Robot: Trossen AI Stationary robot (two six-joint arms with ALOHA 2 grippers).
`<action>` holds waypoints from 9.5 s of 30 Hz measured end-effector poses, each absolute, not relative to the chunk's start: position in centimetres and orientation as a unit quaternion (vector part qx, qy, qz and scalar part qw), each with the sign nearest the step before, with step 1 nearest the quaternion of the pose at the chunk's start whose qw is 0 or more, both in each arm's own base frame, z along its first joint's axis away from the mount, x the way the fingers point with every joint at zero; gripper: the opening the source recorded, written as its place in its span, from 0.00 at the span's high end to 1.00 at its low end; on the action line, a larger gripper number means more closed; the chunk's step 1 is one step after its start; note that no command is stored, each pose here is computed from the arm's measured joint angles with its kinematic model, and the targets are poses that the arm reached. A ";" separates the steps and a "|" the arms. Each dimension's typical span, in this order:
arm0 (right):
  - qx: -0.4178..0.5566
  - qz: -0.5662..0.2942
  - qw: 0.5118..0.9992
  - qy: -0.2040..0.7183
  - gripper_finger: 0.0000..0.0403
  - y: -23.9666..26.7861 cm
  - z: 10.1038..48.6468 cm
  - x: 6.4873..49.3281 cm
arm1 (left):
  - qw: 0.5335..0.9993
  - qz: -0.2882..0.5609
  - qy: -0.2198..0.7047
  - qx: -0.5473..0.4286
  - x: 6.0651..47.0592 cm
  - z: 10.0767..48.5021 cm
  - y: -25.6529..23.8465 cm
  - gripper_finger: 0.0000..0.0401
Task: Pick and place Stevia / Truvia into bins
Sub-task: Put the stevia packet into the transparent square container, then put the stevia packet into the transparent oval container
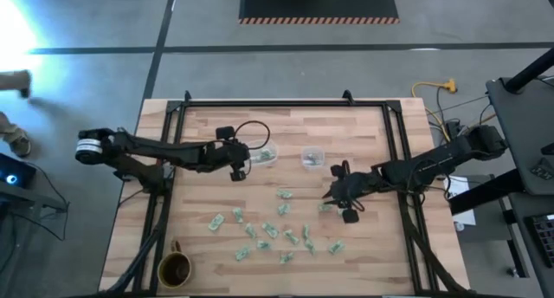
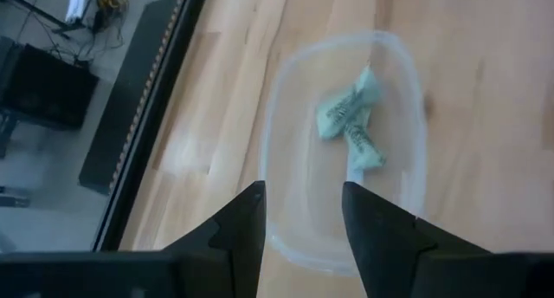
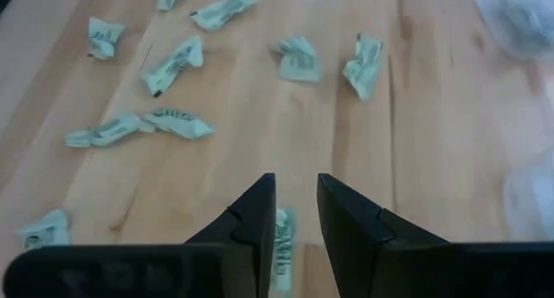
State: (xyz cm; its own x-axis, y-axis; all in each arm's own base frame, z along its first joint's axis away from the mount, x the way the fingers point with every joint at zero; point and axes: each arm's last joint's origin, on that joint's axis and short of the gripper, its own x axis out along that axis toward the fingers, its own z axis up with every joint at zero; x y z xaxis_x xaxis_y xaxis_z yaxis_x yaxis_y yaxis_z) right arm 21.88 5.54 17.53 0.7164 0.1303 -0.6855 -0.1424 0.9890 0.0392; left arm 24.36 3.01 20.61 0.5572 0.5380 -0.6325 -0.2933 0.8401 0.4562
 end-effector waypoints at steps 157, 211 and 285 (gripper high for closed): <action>-0.145 -0.043 0.953 0.263 0.79 2.7 22.6 23.7 | 0.864 -0.123 0.485 0.051 22.4 16.1 -7.8 0.66; -0.133 -0.047 0.954 0.264 0.84 2.7 22.5 23.7 | 0.869 -0.060 0.471 0.139 23.0 14.4 -8.1 1.00; -0.134 -0.046 0.952 0.272 0.85 2.7 22.2 23.6 | 0.836 0.270 0.411 0.242 27.3 16.5 6.6 0.98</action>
